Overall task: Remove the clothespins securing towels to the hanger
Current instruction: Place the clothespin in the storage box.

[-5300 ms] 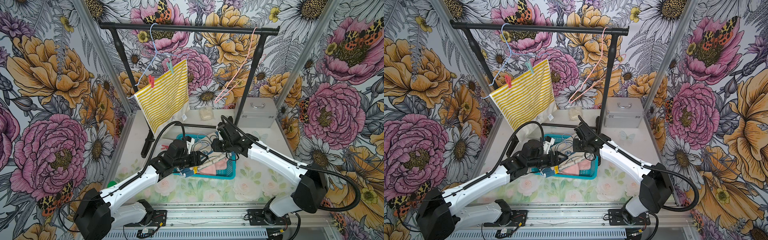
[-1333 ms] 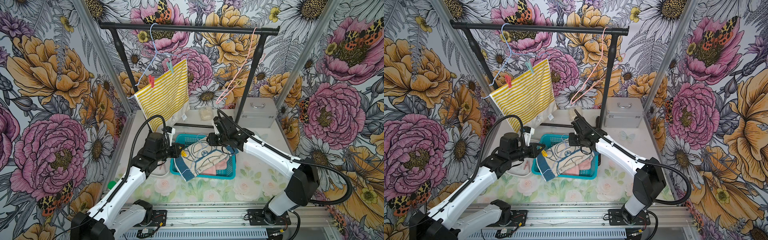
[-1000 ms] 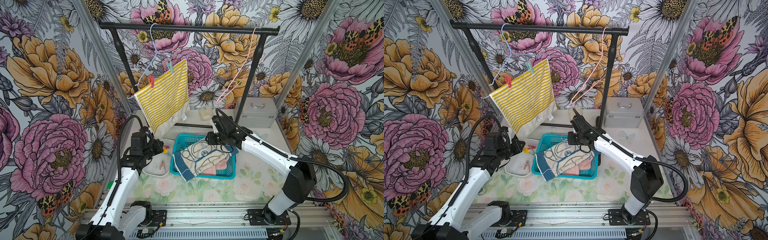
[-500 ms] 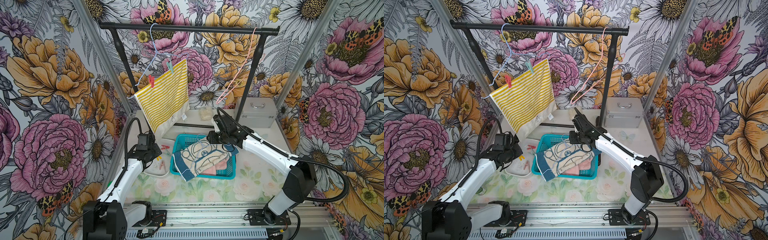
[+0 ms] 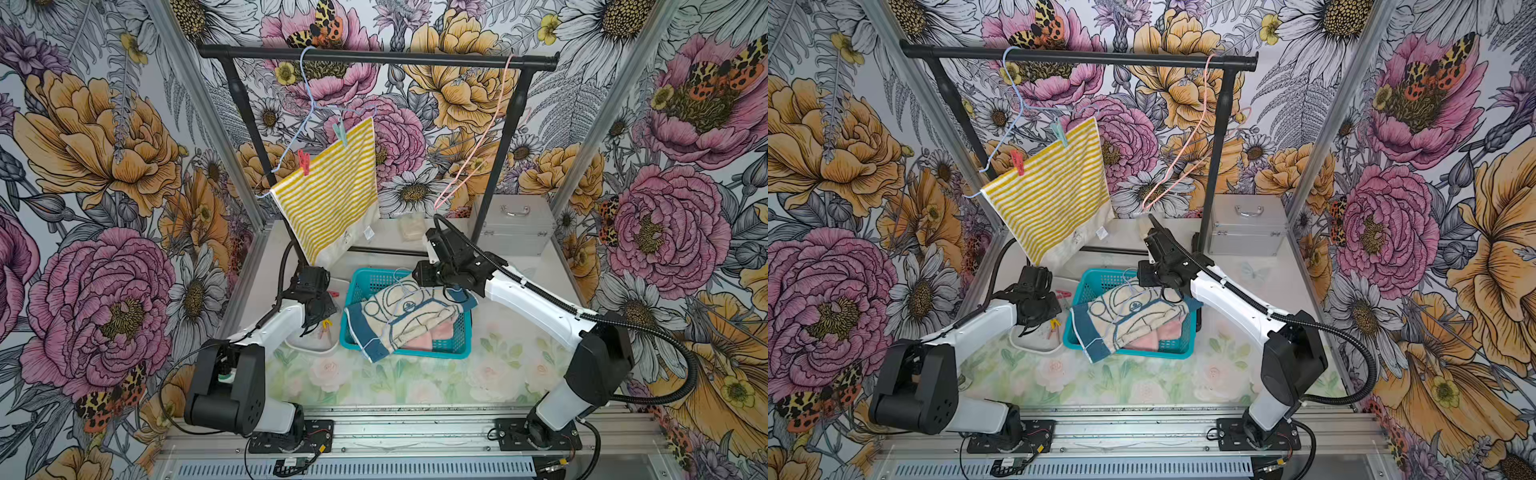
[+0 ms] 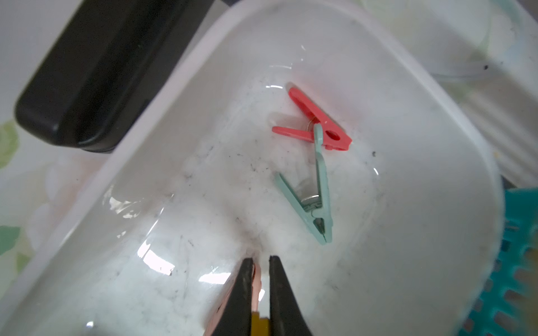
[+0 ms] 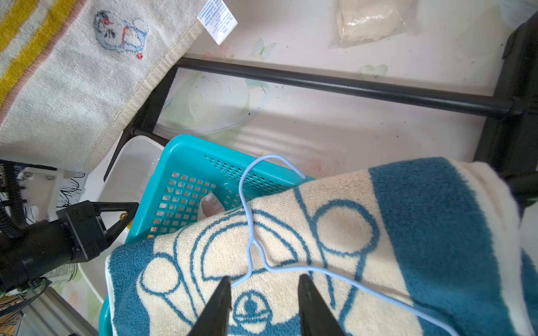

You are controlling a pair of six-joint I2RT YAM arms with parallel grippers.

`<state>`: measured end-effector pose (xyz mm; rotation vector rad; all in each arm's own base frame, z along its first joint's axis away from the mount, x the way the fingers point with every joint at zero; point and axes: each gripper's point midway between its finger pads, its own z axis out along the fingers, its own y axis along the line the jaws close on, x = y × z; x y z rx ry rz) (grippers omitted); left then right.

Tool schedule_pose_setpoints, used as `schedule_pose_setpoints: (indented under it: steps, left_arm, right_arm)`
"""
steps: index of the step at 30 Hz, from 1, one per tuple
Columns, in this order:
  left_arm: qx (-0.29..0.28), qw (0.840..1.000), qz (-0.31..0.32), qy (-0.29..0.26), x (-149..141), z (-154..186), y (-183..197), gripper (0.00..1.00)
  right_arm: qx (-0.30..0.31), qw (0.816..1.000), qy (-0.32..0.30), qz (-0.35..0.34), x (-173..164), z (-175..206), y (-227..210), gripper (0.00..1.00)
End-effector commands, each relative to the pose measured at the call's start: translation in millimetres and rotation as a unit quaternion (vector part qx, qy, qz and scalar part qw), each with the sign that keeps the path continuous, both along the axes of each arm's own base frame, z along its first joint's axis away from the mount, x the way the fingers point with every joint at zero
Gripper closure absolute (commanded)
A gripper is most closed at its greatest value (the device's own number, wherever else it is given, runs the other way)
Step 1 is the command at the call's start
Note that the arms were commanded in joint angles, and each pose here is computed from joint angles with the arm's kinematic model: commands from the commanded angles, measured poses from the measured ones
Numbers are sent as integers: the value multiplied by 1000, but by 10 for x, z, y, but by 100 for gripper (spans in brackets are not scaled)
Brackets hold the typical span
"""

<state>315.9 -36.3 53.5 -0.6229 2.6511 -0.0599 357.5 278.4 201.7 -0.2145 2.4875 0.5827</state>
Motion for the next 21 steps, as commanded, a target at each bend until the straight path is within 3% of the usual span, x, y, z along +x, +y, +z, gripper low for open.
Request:
schedule_pose_setpoints:
  steps: [1, 17, 19, 21]
  left_arm:
    - [1, 1000, 6, -30, 209, 86, -47, 98]
    - [-7, 1000, -18, -10, 339, -35, -209, 88]
    - [-10, 1000, -22, -13, 335, 1, -221, 81]
    - [-10, 1000, -25, -14, 312, 54, -219, 63]
  right_arm:
    - [14, 1000, -15, -3, 60, 105, 23, 61]
    - [14, 1000, -12, -1, 78, 75, 37, 61]
    - [12, 1000, -12, -1, 75, 67, 28, 61]
    - [13, 1000, -12, 0, 70, 57, 21, 60]
